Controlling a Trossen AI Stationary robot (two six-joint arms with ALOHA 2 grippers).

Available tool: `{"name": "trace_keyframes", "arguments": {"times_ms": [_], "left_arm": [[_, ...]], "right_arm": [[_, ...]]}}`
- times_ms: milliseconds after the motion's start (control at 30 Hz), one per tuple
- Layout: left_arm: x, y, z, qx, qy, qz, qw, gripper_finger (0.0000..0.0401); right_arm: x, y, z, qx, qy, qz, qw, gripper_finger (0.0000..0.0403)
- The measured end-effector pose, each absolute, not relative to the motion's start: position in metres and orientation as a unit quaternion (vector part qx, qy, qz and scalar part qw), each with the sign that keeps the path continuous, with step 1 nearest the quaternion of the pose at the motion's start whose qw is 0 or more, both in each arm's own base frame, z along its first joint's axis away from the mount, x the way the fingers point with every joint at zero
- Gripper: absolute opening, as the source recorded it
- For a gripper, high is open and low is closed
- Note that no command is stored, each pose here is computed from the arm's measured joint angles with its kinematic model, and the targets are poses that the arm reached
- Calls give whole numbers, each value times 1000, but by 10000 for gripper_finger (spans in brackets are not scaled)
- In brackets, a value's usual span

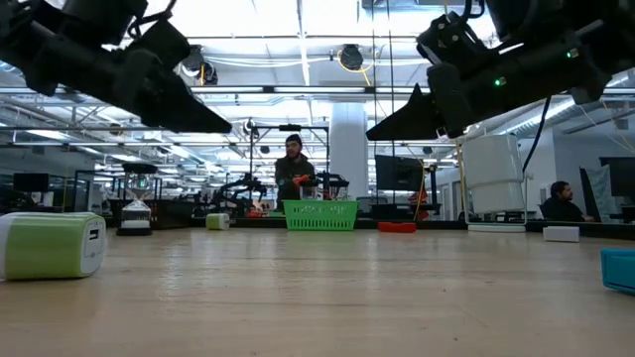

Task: Pick & Place Office items
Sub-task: Put the purple charger adapter into the yellow basket

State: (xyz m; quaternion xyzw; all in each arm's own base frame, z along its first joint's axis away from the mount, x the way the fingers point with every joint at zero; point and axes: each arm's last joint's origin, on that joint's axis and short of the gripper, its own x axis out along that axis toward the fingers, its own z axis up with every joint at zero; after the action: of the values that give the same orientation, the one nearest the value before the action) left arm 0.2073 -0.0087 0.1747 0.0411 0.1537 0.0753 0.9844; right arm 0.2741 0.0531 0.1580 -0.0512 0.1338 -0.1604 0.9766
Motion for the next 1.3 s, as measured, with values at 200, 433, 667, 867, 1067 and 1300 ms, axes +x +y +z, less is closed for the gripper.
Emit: {"name": "trace_keyframes", "arguments": {"times_ms": [200, 433, 667, 867, 1067, 1300], "left_arm": [[222, -12, 168, 3, 123, 20, 992, 30], [232, -18, 175, 17, 119, -6, 993, 7], [246, -23, 196, -40, 111, 5, 993, 26], [256, -41, 212, 30, 185, -15, 982, 39], [255, -56, 222, 37, 271, 42, 961, 7], [244, -72, 216, 13, 324, 60, 944, 15]], "right_arm": [[274, 54, 158, -53, 135, -159, 977, 4], [274, 54, 157, -55, 138, -158, 976, 4], [273, 54, 156, -58, 145, -158, 975, 4], [273, 54, 155, -61, 152, -158, 974, 4], [272, 54, 153, -63, 159, -158, 973, 4], [272, 54, 153, -62, 158, -158, 973, 4]]}}
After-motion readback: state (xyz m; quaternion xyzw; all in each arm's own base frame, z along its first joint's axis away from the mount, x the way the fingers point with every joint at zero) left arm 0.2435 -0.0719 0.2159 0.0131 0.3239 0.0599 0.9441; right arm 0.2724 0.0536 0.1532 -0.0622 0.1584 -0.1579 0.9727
